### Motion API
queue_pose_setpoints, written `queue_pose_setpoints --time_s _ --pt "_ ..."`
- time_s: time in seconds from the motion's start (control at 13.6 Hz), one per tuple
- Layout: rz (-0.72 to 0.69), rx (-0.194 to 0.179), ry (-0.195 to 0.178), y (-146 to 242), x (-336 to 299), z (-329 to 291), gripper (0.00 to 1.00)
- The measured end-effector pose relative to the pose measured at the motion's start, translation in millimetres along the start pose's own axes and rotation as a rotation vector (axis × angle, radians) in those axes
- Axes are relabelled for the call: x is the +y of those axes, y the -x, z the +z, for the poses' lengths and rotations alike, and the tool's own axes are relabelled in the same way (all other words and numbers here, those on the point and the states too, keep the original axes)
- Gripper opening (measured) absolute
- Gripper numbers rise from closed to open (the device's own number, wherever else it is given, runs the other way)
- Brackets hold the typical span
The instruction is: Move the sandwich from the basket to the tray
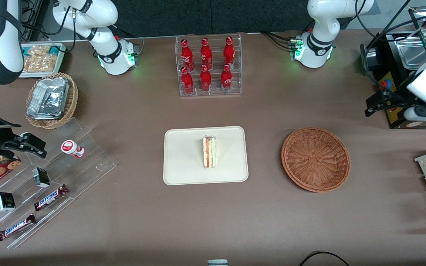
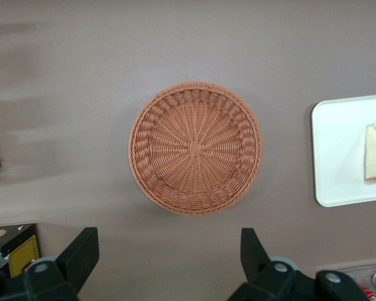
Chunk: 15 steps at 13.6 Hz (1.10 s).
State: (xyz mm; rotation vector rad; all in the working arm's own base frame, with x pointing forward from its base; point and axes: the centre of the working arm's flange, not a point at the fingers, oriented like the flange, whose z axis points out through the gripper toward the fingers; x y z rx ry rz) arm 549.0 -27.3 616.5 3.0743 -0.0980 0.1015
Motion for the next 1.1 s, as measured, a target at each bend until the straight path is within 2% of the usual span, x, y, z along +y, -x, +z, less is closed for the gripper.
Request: queue_pose_setpoints --time_s 0.15,0.29,0.66,1.1 --pt "-0.001 0.013 -0.025 0 -1 -14 1.0" --pt "0.0 0.007 -0.058 3 -4 -26 1.0" --pt "-0.001 -0.011 -0.066 7 -3 -42 1.0" --pt "0.001 -0.005 -0.069 6 -2 -45 1.0"
